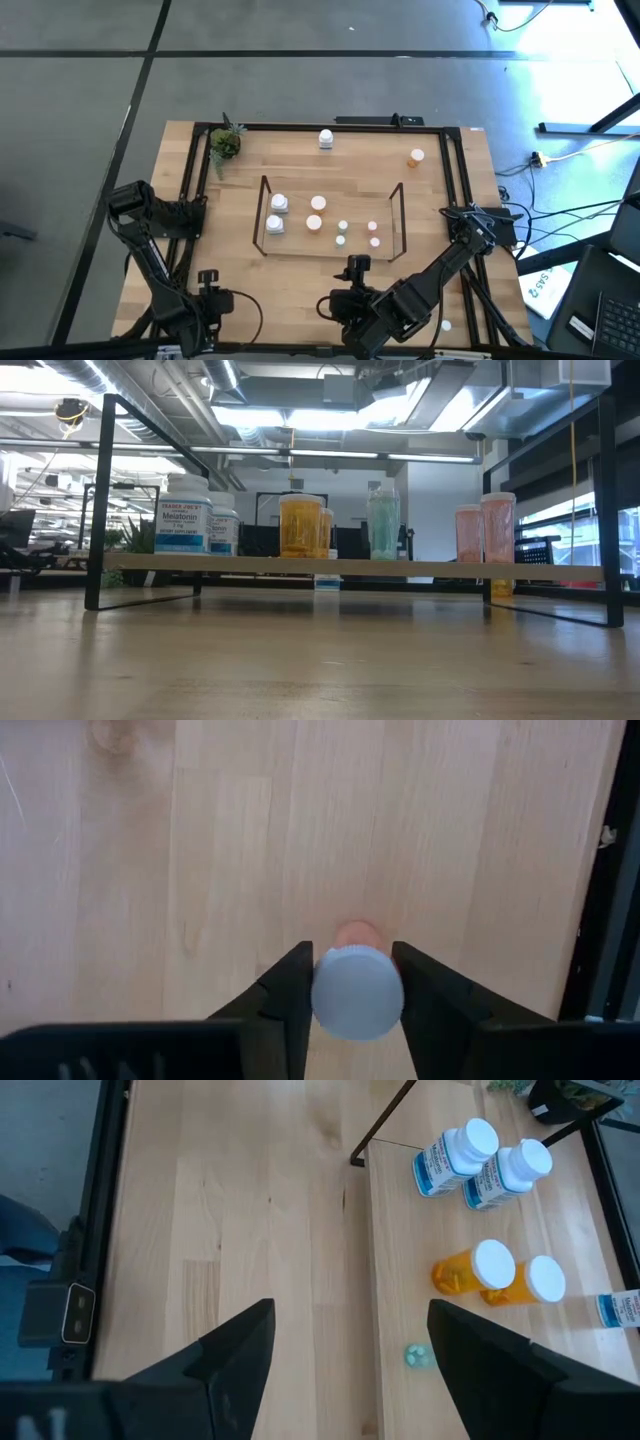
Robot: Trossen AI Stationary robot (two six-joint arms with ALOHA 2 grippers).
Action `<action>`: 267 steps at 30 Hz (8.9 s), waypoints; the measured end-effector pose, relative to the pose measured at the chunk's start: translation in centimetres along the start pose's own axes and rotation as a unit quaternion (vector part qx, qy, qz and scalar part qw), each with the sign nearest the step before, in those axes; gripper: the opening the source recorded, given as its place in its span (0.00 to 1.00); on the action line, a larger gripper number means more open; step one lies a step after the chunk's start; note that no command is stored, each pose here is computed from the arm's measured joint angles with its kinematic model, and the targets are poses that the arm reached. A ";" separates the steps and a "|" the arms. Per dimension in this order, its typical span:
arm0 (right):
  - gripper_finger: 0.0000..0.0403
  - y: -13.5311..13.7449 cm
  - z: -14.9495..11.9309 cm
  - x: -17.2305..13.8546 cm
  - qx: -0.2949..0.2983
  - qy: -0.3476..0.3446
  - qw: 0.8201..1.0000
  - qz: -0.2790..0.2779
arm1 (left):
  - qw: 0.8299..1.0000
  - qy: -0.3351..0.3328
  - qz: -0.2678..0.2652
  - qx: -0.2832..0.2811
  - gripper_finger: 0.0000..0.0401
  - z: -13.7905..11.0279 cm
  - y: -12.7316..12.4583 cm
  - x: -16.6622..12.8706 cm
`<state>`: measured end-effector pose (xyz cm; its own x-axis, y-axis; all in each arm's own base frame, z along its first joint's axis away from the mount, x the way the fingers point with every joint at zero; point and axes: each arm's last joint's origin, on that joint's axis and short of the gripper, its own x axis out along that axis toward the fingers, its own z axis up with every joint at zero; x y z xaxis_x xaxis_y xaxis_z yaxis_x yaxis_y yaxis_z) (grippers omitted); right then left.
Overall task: Pick and place medicine bottles onto shelf by color
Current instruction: Move the pink bottle on the table, then adjust the pink bottle on the shelf
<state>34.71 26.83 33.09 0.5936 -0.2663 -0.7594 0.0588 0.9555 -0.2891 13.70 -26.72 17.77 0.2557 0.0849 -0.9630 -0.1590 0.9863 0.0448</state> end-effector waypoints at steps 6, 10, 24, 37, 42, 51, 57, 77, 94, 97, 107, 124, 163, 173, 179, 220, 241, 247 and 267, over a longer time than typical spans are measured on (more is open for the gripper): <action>0.66 0.0 0.0 0.0 -0.002 0.000 1.000 0.000 | 1.000 0.000 0.000 -0.001 0.26 0.1 0.0 0.0; 0.66 0.0 -0.1 0.0 -0.004 0.003 1.000 -0.001 | 1.000 0.002 0.000 -0.006 0.26 0.4 0.1 0.0; 0.66 0.3 -0.4 -0.3 -0.027 0.013 1.000 0.009 | 0.998 -0.018 -0.023 0.052 0.25 6.0 0.5 -1.1; 0.66 1.5 -1.6 -2.4 -0.003 0.003 1.000 0.013 | 0.985 -0.102 -0.047 0.129 0.25 13.4 2.8 -0.5; 0.66 0.6 -1.5 -4.9 0.010 -0.050 0.999 -0.014 | 0.978 -0.151 -0.051 0.137 0.25 15.5 3.4 -0.3; 0.66 -0.7 -1.1 -5.6 0.023 -0.058 0.998 -0.018 | 0.969 -0.191 -0.045 0.151 0.25 17.2 4.0 0.0; 0.66 -0.8 -0.8 -5.4 0.034 -0.060 0.998 -0.008 | 0.975 -0.153 -0.044 0.155 0.25 17.5 3.5 2.9; 0.66 -0.7 -0.7 -5.4 0.037 -0.063 0.997 0.000 | 0.981 -0.102 -0.053 0.155 0.25 17.0 3.3 4.6; 0.66 -1.0 -0.4 -5.0 0.035 -0.056 0.998 0.004 | 0.983 -0.093 -0.044 0.153 0.25 17.1 3.7 4.8; 0.66 -1.0 -0.4 -5.0 0.036 -0.057 0.998 0.005 | 0.983 -0.093 -0.044 0.151 0.25 17.1 3.7 4.8; 0.66 -0.9 -0.2 -5.1 0.043 -0.064 0.997 0.010 | 0.984 -0.084 -0.054 0.144 0.25 17.3 4.0 4.9; 0.66 -0.8 0.0 -5.1 0.055 -0.076 0.995 0.018 | 0.986 -0.078 -0.063 0.134 0.45 17.4 4.0 4.9; 0.66 -0.6 0.3 -5.1 0.060 -0.087 0.994 0.025 | 0.974 -0.187 -0.018 0.124 0.51 11.2 3.1 -5.0; 0.66 -0.6 0.5 -5.1 0.065 -0.092 0.993 0.028 | 0.970 -0.217 -0.006 0.105 0.51 7.2 1.3 -6.2; 0.66 -0.7 0.8 -4.9 0.079 -0.099 0.991 0.032 | 0.964 -0.249 0.004 0.089 0.51 4.8 0.6 -6.9; 0.66 -5.4 -6.4 3.3 0.219 0.237 0.947 -0.004 | 0.960 -0.276 0.032 0.029 0.51 1.8 1.0 -7.6; 0.33 -2.5 -7.4 6.2 0.198 0.192 0.957 0.086 | 0.960 -0.275 0.033 0.027 0.51 1.8 1.1 -7.6; 0.31 -3.0 -8.5 6.9 0.195 0.184 0.963 0.017 | 0.960 -0.275 0.033 0.026 0.51 1.8 1.1 -7.6; 0.30 -4.3 -13.7 10.9 0.218 0.226 0.944 -0.103 | 0.960 -0.276 0.031 0.024 0.51 1.8 1.0 -7.6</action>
<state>29.92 18.09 18.11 0.1359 -0.3846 -0.9130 0.5184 0.8129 -0.2653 13.30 -26.10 25.58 0.7156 0.1933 -0.6712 -0.1490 0.9811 0.1236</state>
